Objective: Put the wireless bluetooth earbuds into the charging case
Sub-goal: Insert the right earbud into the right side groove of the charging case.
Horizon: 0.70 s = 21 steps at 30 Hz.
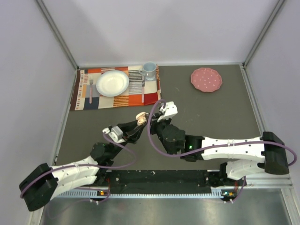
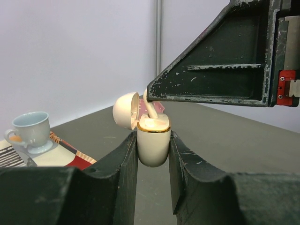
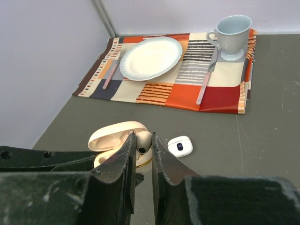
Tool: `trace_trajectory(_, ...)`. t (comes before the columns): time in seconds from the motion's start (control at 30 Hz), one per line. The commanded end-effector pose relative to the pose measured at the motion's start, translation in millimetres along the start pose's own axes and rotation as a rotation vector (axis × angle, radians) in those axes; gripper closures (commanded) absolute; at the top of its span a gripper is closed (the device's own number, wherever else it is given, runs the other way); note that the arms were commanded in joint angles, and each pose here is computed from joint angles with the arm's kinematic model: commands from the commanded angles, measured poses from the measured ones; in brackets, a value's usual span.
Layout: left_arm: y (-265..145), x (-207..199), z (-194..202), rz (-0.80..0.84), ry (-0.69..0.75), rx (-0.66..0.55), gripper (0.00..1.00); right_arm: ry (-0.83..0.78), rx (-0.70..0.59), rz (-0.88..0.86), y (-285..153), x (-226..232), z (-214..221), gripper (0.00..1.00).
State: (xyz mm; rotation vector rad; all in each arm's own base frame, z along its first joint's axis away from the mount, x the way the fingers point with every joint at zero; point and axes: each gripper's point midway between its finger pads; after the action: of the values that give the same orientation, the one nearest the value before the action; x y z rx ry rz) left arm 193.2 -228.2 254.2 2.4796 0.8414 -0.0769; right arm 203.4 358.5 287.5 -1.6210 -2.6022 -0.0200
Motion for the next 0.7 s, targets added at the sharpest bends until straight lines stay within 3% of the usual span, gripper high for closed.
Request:
trace_trajectory(0.0, -0.9, -21.9, -87.1, 0.085, -0.013, -0.338, 1.0, 0.035, -0.033, 0.001, -4.0, 1.4, -21.7, 1.0)
trace_trajectory(0.43, -0.1, -21.5, -85.7, 0.083, -0.012, -0.33, 1.0, 0.064, -0.072, 0.007, -5.5, -7.1, -42.9, 1.0)
trace_trajectory(0.67, 0.6, -21.8, -84.8, 0.084, -0.016, -0.327, 1.0, 0.056, -0.048, 0.004, -3.3, -3.7, -30.8, 1.0)
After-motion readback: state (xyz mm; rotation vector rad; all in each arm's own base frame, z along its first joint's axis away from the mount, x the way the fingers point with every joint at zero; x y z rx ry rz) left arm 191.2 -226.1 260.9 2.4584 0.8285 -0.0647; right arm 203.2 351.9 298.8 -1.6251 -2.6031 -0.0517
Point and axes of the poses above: each gripper's point midway between its finger pads, its own y axis out along the fingers, its own x axis along the line the jaws close on, z = x × y, and after that the axes turned 13 degrees about -y, right-handed
